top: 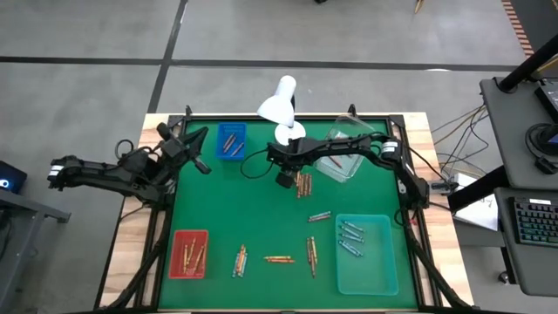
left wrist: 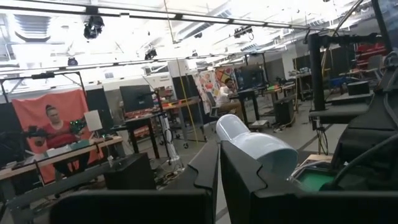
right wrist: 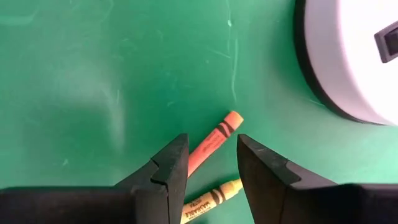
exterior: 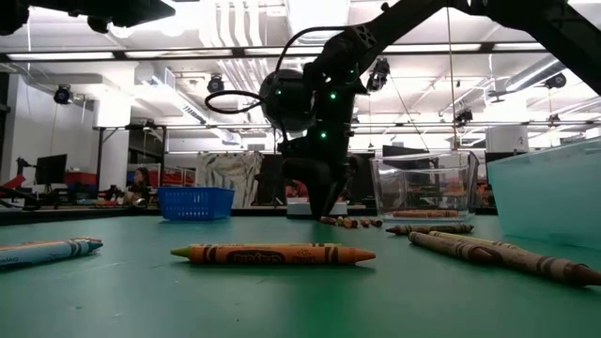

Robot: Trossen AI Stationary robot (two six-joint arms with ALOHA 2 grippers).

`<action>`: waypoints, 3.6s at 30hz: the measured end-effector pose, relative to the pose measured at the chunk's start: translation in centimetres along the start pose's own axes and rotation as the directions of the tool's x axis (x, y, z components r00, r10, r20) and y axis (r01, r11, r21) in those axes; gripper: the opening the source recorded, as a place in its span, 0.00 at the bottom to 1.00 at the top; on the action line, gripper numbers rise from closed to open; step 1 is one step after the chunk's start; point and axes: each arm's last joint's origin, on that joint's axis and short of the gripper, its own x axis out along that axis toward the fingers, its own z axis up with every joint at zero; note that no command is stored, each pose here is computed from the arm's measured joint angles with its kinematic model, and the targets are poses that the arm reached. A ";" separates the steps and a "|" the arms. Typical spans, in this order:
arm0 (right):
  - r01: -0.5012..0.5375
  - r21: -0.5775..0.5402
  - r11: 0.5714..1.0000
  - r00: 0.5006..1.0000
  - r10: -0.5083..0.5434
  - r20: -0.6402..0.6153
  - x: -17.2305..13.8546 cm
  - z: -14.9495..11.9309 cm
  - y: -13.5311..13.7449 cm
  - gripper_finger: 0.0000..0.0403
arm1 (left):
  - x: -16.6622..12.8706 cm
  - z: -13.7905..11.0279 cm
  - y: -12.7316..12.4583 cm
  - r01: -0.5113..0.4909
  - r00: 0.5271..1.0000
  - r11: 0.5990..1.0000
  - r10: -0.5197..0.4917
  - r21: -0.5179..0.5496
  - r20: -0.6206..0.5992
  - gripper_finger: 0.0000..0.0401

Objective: Sort crayons
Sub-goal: Put the orange crayon into the transparent bin

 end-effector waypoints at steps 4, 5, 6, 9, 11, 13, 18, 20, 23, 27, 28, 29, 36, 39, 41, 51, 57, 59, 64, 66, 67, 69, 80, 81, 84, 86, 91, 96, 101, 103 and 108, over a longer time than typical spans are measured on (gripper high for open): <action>-0.005 0.007 1.000 1.000 0.005 0.000 0.4 0.1 -0.2 0.32 | 0.0 0.0 0.1 -0.001 1.000 1.000 0.001 -0.003 0.002 0.00; -0.008 0.007 1.000 1.000 0.008 -0.005 0.6 0.1 -0.2 0.32 | 0.0 0.1 0.1 -0.002 1.000 1.000 0.002 -0.004 0.003 0.00; -0.011 0.006 1.000 1.000 0.011 -0.007 0.7 0.1 -0.2 0.32 | -0.1 0.1 0.1 -0.002 1.000 1.000 0.002 -0.005 0.004 0.00; -0.037 -0.013 0.999 0.999 0.037 -0.014 1.2 0.1 0.0 0.33 | -0.1 0.1 0.1 -0.002 1.000 1.000 0.002 -0.005 0.004 0.00; -0.045 -0.018 0.999 0.999 0.044 -0.019 1.5 0.1 0.0 0.32 | -0.1 0.1 0.1 -0.002 1.000 1.000 0.002 -0.005 0.004 0.00; -0.046 -0.026 0.999 0.999 0.046 -0.019 1.5 0.1 0.1 0.32 | -0.1 0.1 0.1 -0.001 1.000 1.000 0.002 -0.005 0.004 0.00; -0.055 -0.028 0.998 0.998 0.055 -0.018 1.5 0.1 0.1 0.24 | -0.1 0.1 0.1 -0.002 1.000 1.000 0.002 -0.005 0.004 0.00; -0.060 -0.032 0.998 0.998 0.059 -0.017 1.6 0.1 0.2 0.20 | -0.1 0.1 0.1 -0.002 1.000 1.000 0.002 -0.005 0.004 0.00; -0.064 -0.032 0.997 0.998 0.064 -0.010 1.6 0.2 0.2 0.14 | -0.1 0.1 0.1 -0.002 1.000 1.000 0.002 -0.004 0.004 0.00; -0.083 -0.024 0.996 0.997 0.083 -0.003 1.6 0.3 0.3 0.08 | -0.1 0.1 0.1 -0.002 1.000 1.000 0.002 -0.004 0.004 0.00; -0.084 -0.023 0.996 0.996 0.084 -0.002 1.6 0.3 0.3 0.07 | -0.1 0.1 0.1 -0.002 1.000 1.000 0.002 -0.004 0.004 0.00; -0.082 -0.024 0.996 0.997 0.082 -0.001 1.6 0.3 0.3 0.06 | -0.1 0.1 0.1 -0.002 1.000 1.000 0.002 -0.004 0.004 0.00; -0.099 -0.034 0.994 0.994 0.100 0.032 0.3 0.5 0.4 0.05 | -0.1 0.1 0.1 -0.002 1.000 1.000 0.002 -0.005 0.004 0.00; -0.120 -0.053 0.991 0.991 0.124 0.058 -1.2 0.5 0.8 0.04 | -0.1 0.1 0.1 -0.002 1.000 1.000 0.002 -0.005 0.004 0.00; -0.146 -0.066 0.987 0.985 0.151 0.082 -2.3 0.6 1.0 0.04 | 0.0 0.1 0.1 -0.002 1.000 1.000 0.002 -0.004 0.003 0.00; -0.196 -0.126 0.973 0.964 0.214 0.156 -7.1 0.1 2.3 0.04 | 0.0 -0.1 -0.1 0.001 1.000 1.000 -0.001 -0.025 -0.003 0.00; -0.198 -0.149 0.969 0.963 0.221 0.153 -10.0 -0.7 1.8 0.04 | 0.0 -0.1 -0.1 0.002 1.000 0.999 -0.002 -0.043 -0.005 0.00; -0.195 -0.152 0.969 0.966 0.217 0.141 -11.0 -1.1 1.4 0.04 | 0.1 -0.1 -0.2 0.003 1.000 0.999 -0.004 -0.045 -0.007 0.00; -0.098 -0.142 0.985 0.986 0.116 0.120 -13.5 -2.3 -0.5 0.04 | 0.2 -0.3 -0.5 0.008 1.000 0.999 -0.008 -0.039 -0.017 0.00; -0.049 -0.127 0.991 0.993 0.062 0.102 -14.5 -2.8 -1.8 0.04 | 0.3 -0.3 -0.5 0.009 1.000 0.999 -0.010 -0.042 -0.020 0.00; -0.028 -0.117 0.993 0.995 0.038 0.088 -14.9 -3.0 -2.5 0.04 | 0.3 -0.4 -0.6 0.009 1.000 0.999 -0.010 -0.045 -0.021 0.00; 0.012 -0.094 0.995 0.998 -0.007 0.055 -15.5 -3.5 -4.0 0.04 | 0.3 -0.4 -0.6 0.009 1.000 0.999 -0.011 -0.050 -0.021 0.00; 0.062 -0.023 0.998 0.997 -0.063 -0.052 -15.1 -4.5 -11.6 0.04 | 0.3 -0.4 -0.6 0.010 1.000 0.999 -0.011 -0.048 -0.022 0.00; 0.052 -0.021 0.998 0.997 -0.053 -0.064 -14.8 -4.6 -12.0 0.04 | 0.3 -0.4 -0.6 0.010 1.000 0.999 -0.011 -0.048 -0.022 0.00; 0.035 -0.024 0.999 0.995 -0.037 -0.096 -14.0 -5.0 -12.9 0.04 | 0.3 -0.4 -0.6 0.010 1.000 0.999 -0.011 -0.047 -0.023 0.00; 0.035 -0.033 0.999 0.993 -0.039 -0.114 -13.5 -5.3 -13.1 0.04 | 0.3 -0.4 -0.6 0.010 1.000 0.999 -0.011 -0.047 -0.023 0.00; 0.030 -0.050 0.998 0.986 -0.038 -0.164 -12.1 -6.2 -13.1 0.04 | 0.3 -0.4 -0.6 0.011 1.000 0.999 -0.012 -0.043 -0.026 0.00; 0.008 -0.050 0.999 0.990 -0.015 -0.141 -11.4 -7.4 -13.1 0.04 | 0.3 -0.4 -0.6 0.012 1.000 0.999 -0.013 -0.043 -0.026 0.00; -0.032 -0.010 0.999 0.998 0.031 -0.056 -11.3 -9.0 -13.8 0.04 | 0.3 -0.4 -0.6 0.011 1.000 0.998 -0.013 -0.057 -0.026 0.00; -0.030 0.011 0.999 0.999 0.030 -0.014 -11.0 -9.7 -14.3 0.04 | 0.3 -0.4 -0.6 0.011 1.000 0.998 -0.013 -0.068 -0.026 0.00; -0.013 0.070 0.997 0.999 0.009 0.052 -9.3 -11.0 -15.7 0.04 | 0.3 -0.4 -0.6 0.011 1.000 0.997 -0.013 -0.072 -0.027 0.00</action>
